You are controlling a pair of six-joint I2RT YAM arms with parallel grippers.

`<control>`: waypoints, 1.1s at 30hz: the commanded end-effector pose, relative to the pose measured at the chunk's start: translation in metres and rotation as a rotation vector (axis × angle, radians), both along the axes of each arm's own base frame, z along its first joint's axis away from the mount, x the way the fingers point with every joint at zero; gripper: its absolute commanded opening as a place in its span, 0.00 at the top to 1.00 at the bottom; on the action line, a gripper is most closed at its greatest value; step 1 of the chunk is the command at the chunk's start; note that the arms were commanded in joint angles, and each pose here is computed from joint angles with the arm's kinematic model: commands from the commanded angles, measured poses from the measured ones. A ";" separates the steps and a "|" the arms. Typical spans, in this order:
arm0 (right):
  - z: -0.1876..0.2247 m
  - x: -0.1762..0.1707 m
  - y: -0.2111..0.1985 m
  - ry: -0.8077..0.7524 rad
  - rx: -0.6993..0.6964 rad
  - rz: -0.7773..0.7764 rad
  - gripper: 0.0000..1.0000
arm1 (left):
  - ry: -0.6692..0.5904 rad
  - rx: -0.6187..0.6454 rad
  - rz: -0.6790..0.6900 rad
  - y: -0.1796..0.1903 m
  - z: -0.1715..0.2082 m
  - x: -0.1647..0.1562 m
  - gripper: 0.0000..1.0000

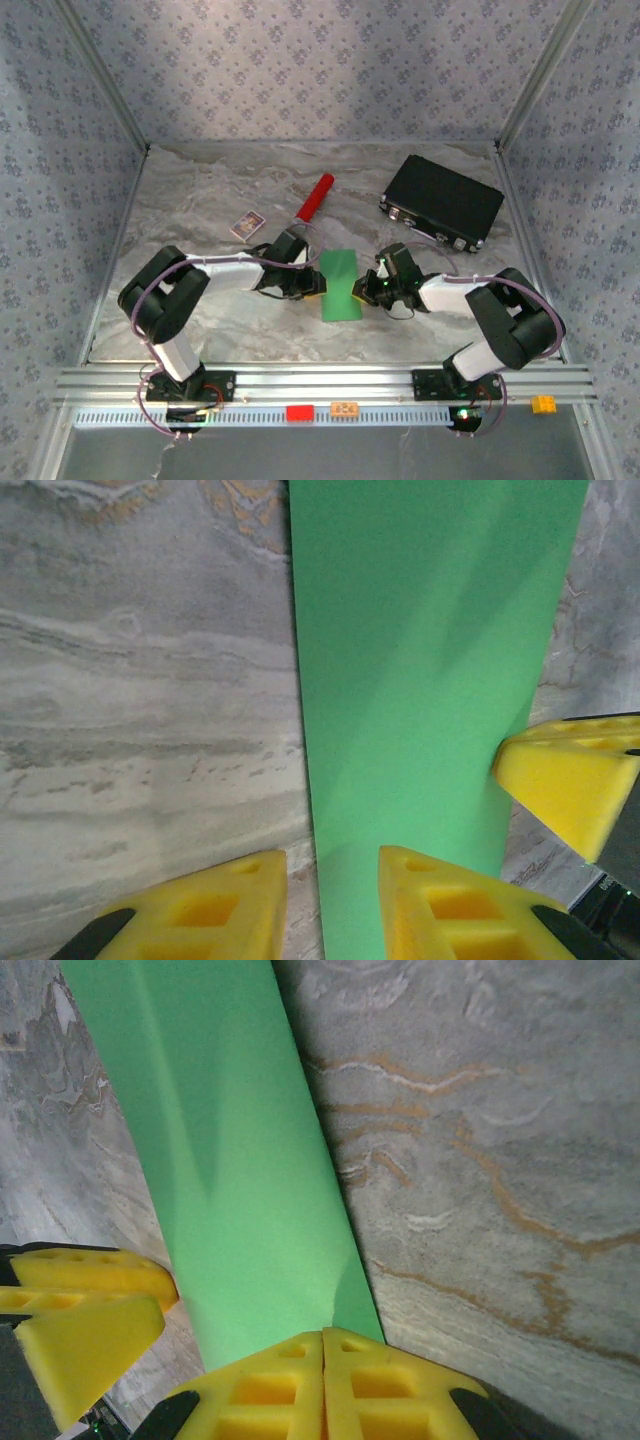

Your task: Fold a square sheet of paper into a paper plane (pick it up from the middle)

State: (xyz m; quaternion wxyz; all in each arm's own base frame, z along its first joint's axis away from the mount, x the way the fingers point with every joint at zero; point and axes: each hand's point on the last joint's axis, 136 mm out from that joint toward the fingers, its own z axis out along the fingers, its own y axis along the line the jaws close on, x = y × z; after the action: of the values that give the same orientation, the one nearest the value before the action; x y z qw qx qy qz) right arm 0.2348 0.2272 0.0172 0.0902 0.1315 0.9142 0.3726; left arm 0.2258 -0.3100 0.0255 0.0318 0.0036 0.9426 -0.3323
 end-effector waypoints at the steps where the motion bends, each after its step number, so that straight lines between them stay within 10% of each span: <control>1: -0.033 -0.023 -0.024 0.117 -0.126 -0.046 0.90 | -0.002 -0.063 -0.033 -0.018 0.006 0.000 0.73; 33: -0.031 -0.022 -0.023 0.111 -0.117 -0.049 0.90 | 0.007 -0.014 0.024 -0.007 0.002 0.001 0.71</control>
State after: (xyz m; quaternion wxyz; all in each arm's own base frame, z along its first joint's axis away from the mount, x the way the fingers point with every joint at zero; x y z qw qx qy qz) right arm 0.2348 0.2273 0.0171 0.0887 0.1377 0.9134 0.3726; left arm 0.2291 -0.3224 0.0305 0.0374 0.0038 0.9333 -0.3571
